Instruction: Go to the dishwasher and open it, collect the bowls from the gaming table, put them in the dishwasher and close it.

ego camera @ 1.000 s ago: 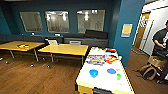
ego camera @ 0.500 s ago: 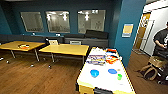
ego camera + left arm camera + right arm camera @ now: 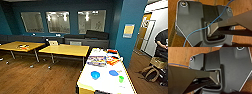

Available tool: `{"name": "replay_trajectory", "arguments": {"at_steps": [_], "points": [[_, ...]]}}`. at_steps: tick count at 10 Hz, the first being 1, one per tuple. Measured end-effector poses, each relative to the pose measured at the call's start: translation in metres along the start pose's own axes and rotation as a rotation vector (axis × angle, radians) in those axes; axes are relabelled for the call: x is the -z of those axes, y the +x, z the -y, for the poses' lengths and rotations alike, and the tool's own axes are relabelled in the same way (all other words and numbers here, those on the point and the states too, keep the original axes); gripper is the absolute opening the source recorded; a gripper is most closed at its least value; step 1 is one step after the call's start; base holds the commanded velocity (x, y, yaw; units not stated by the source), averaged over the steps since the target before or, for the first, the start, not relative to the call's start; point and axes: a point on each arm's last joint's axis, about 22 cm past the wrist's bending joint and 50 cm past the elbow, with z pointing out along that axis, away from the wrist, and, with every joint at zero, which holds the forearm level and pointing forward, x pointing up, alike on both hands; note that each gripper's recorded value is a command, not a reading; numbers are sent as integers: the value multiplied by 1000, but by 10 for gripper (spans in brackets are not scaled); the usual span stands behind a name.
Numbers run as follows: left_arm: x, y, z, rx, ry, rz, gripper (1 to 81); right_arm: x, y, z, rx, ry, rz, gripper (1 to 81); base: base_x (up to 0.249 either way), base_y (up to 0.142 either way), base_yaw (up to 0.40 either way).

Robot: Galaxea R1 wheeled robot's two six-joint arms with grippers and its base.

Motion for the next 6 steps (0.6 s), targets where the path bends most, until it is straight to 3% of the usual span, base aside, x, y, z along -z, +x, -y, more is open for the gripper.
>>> {"name": "replay_trajectory", "arguments": {"at_steps": [2, 6], "points": [[-4, 29, 0, -10, 2, -42, 811, 0, 29, -2, 12, -2, -39, 811, 164, 0, 0], [-2, 16, 0, -6, 2, -23, 811, 1, 15, -5, 4, -5, -20, 811, 164, 0, 0]]}}
